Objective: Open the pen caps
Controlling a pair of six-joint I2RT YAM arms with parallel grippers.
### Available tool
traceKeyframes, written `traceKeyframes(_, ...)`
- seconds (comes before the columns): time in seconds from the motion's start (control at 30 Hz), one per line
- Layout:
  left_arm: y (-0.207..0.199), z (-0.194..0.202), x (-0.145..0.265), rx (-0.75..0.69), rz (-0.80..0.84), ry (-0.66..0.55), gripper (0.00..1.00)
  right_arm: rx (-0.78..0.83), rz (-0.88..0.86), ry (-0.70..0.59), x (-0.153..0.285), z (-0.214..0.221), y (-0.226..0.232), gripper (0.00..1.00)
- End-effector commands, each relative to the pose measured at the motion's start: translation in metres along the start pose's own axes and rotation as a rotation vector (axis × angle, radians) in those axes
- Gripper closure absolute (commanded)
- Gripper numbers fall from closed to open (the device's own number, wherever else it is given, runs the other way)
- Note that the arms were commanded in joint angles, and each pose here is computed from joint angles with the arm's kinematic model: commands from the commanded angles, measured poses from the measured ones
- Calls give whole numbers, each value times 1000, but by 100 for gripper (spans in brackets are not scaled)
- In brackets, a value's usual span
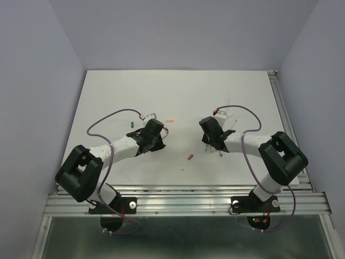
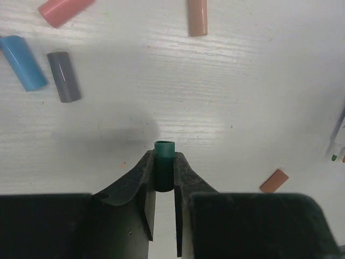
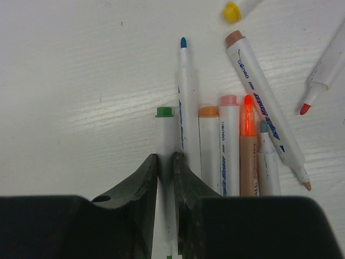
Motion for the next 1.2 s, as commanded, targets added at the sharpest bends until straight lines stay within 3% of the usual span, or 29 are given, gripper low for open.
traceKeyframes(0.0, -12, -17, 1, -16, 11, -44, 100, -24, 43, -61, -1, -23, 7, 87)
traceKeyframes(0.17, -14, -21, -1, -26, 8, -51, 100, -41, 20, -68, 3, -27, 10, 75)
traceKeyframes(0.23, -15, -23, -4, -30, 3, -50, 100, -53, -5, -68, 8, -30, 12, 53)
traceKeyframes(0.37, -17, -27, -7, -34, -1, -53, 99, -72, -44, -83, 19, -38, 14, 38)
traceKeyframes(0.6, -21, -36, -15, -46, -48, -75, 85, -136, -166, -156, 55, -60, 14, 15)
traceKeyframes(0.73, -22, -41, -25, -49, -93, -81, 84, -185, -213, -194, 70, -57, 4, 9)
traceKeyframes(0.93, -19, -45, -35, -30, -170, -85, 84, -256, -149, -258, 84, -58, -15, 0)
traceKeyframes(1.17, -20, -52, -37, -32, -223, -105, 75, -292, -103, -281, 86, -55, -25, 0)
Point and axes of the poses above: each gripper's point midway between its finger pads, its own x axis back along the fingers, its own y axis along the line the jaws close on, z = x × y, the point moved 8 cm from there along x, back along the fingers, and after that the axes turned 6 degrees about x, right-handed, at the moved point
